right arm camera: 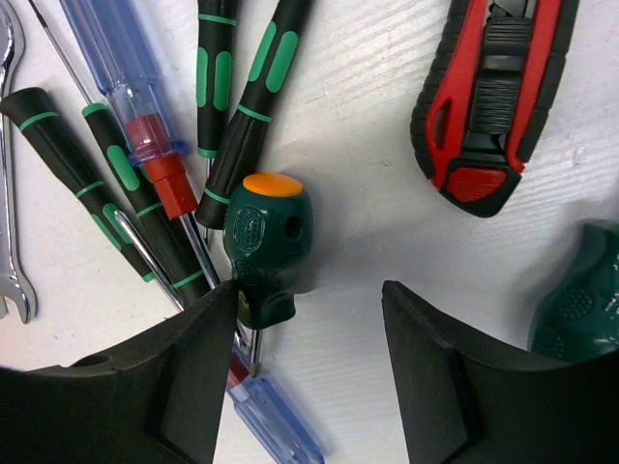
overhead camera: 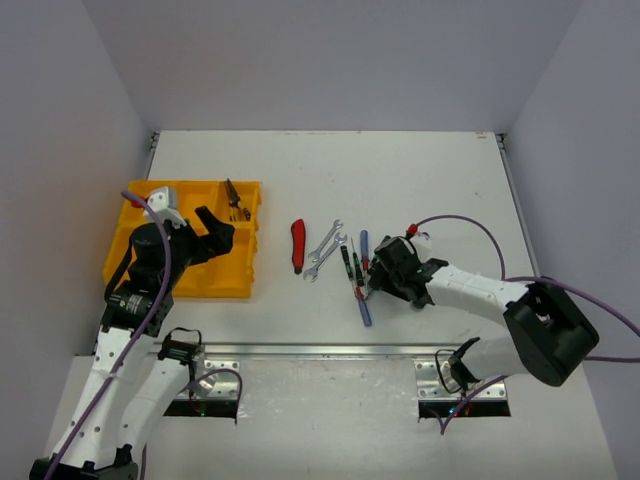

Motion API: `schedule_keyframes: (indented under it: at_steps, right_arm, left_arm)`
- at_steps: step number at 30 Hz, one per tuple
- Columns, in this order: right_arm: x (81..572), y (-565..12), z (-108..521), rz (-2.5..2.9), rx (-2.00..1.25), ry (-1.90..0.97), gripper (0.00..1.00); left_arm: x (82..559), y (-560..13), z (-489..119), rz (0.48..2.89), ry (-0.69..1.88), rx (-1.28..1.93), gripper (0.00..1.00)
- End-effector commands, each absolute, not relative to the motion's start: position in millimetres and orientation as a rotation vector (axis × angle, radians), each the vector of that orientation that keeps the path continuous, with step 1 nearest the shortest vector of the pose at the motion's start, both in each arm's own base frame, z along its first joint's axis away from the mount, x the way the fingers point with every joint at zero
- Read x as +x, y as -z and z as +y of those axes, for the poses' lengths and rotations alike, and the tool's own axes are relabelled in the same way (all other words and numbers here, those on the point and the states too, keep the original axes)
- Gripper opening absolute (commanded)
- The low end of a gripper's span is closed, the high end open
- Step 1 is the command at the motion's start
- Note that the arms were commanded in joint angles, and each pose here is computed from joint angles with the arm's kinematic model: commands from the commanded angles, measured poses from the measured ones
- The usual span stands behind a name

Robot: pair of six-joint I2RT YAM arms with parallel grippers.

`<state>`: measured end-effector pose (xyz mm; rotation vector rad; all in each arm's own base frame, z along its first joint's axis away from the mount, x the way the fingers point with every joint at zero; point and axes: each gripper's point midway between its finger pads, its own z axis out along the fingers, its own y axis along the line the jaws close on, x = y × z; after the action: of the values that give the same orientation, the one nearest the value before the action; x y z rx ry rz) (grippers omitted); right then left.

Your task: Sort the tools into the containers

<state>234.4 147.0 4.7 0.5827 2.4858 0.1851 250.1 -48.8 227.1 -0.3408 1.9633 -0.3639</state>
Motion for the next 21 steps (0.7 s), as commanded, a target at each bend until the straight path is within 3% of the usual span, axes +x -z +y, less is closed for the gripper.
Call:
schedule_keyframes:
  at_steps: [1,10,15,17,21]
  right_arm:
    - [242.9,-6.4,151.7,2.466,0.582,-0.18,0.6]
    - [242.1,2.4,143.2,2.476,0.601,-0.096,0.49]
    - [238.8,1.7,140.2,2.467,0.582,-0.105,0.27]
    - [240.3,-2.9,141.5,2.458,0.548,-0.123,0.11]
    - [245.7,-20.2,149.7,2.422,0.423,-0.203,0.0]
  left_arm:
    - [256.7,-242.2,-54.6,1.914,0.387,-0.298,1.0]
    - [256.8,-242.2,-54.7,1.914,0.388,-0.297,1.0]
    - [257.4,-241.1,-56.5,1.922,0.394,-0.29,1.0]
    - [258.2,-239.4,-56.9,1.929,0.394,-0.29,1.0]
    - [258.1,-241.2,-74.4,1.954,0.485,-0.225,1.0]
